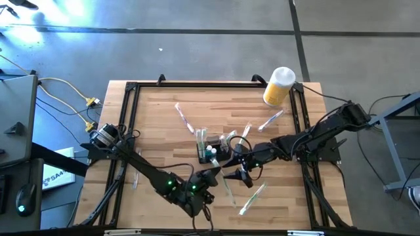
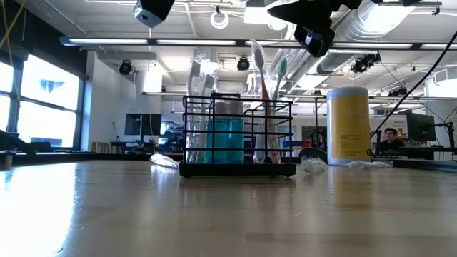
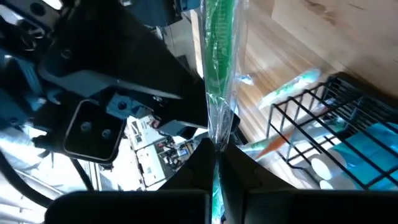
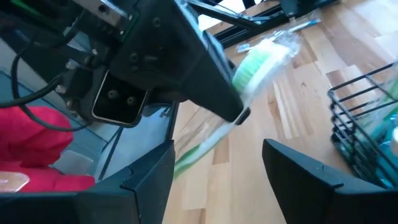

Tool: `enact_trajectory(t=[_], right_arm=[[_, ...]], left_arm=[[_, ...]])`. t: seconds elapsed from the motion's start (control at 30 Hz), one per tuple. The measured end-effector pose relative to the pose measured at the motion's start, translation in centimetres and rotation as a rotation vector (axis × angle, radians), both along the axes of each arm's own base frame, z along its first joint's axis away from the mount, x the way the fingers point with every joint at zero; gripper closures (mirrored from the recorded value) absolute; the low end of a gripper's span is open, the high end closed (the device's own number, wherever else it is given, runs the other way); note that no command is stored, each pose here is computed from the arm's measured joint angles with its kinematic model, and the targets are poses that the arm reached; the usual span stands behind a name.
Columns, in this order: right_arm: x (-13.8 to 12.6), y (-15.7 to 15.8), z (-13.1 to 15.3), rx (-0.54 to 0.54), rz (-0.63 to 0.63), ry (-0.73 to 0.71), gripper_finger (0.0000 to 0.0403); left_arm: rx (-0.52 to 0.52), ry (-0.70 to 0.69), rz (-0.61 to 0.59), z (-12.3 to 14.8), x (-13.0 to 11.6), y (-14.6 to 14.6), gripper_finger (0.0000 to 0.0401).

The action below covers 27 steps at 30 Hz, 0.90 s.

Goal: Pick & Place toothbrushing station
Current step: Put the green toothbrush into the black mesh organizer

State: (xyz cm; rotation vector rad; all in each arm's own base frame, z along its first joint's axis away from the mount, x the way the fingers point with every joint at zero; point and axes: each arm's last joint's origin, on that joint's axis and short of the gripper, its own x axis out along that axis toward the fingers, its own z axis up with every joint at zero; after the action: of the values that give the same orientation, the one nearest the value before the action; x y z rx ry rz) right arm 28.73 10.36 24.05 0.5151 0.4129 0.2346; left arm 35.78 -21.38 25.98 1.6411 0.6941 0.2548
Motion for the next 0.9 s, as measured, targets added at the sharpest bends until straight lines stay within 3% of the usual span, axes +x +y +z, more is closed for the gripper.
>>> enact_trajectory(t=[0.9], right_arm=[[0.0,0.1,-0.1,-0.05,0.049,-0.011,0.0168]], left_arm=[[-0.007,-0.032,0.027,0.5,1.1,1.3,0.04]])
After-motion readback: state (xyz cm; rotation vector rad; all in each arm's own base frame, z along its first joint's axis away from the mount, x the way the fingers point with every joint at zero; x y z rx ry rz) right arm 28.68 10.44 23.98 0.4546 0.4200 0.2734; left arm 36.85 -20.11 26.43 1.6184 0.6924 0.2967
